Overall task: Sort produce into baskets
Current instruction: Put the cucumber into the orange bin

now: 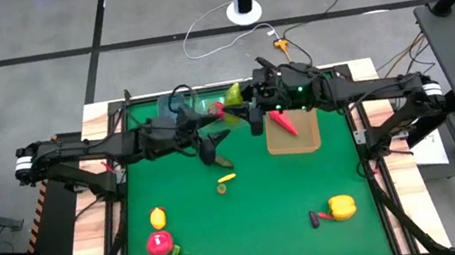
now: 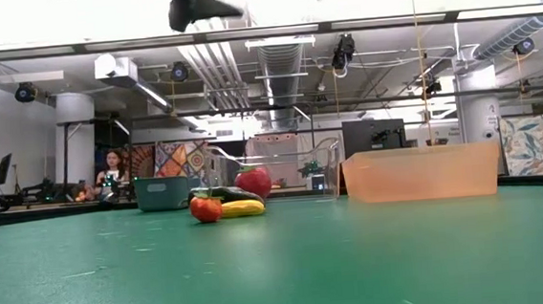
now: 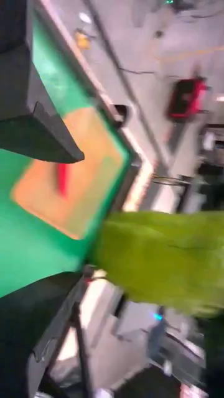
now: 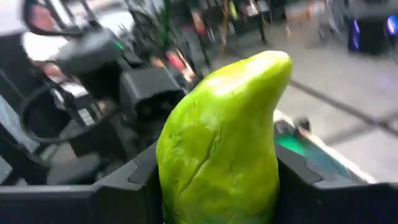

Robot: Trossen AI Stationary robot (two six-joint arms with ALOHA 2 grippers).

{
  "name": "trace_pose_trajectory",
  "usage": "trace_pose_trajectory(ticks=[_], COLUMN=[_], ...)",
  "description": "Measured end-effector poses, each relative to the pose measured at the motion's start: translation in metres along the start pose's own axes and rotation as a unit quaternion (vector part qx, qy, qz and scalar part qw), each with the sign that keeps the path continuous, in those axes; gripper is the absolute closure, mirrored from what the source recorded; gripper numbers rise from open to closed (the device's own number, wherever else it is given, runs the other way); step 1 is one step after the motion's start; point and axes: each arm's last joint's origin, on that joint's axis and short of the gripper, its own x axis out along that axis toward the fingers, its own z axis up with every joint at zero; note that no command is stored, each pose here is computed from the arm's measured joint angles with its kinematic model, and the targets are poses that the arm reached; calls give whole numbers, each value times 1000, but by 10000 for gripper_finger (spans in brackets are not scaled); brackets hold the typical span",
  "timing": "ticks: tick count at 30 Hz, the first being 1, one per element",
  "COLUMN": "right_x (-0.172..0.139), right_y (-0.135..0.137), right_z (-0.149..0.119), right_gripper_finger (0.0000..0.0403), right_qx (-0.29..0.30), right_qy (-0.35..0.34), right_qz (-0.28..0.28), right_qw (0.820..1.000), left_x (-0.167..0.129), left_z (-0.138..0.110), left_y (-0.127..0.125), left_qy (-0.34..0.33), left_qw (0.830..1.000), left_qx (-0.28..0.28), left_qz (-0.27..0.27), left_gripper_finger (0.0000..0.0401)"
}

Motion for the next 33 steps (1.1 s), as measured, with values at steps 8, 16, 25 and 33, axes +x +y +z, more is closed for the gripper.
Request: trace_pose_trajectory(ticks=[8, 16, 25, 33], right_x=[-23, -48, -39, -39], right_y=[-56, -82, -87, -88], right_z=[-44, -84, -101, -103], right_gripper_finger=[208, 194, 183, 156], right_qx=[33, 73, 109, 115], right_qy=[229, 361, 338, 340], right_qz=[-296, -423, -406, -404], right_qw=[927, 828, 842, 842], left_x=[-17, -19, 4, 20], left_z=[-26, -48, -89, -119], left_y=[15, 17, -4, -25], left_qy=[215, 314, 358, 387], left_qw=[971, 944, 930, 917], left_qx=[-15, -13, 40, 81], left_qz=[100, 103, 71, 53], left_gripper_finger=[116, 117, 117, 117])
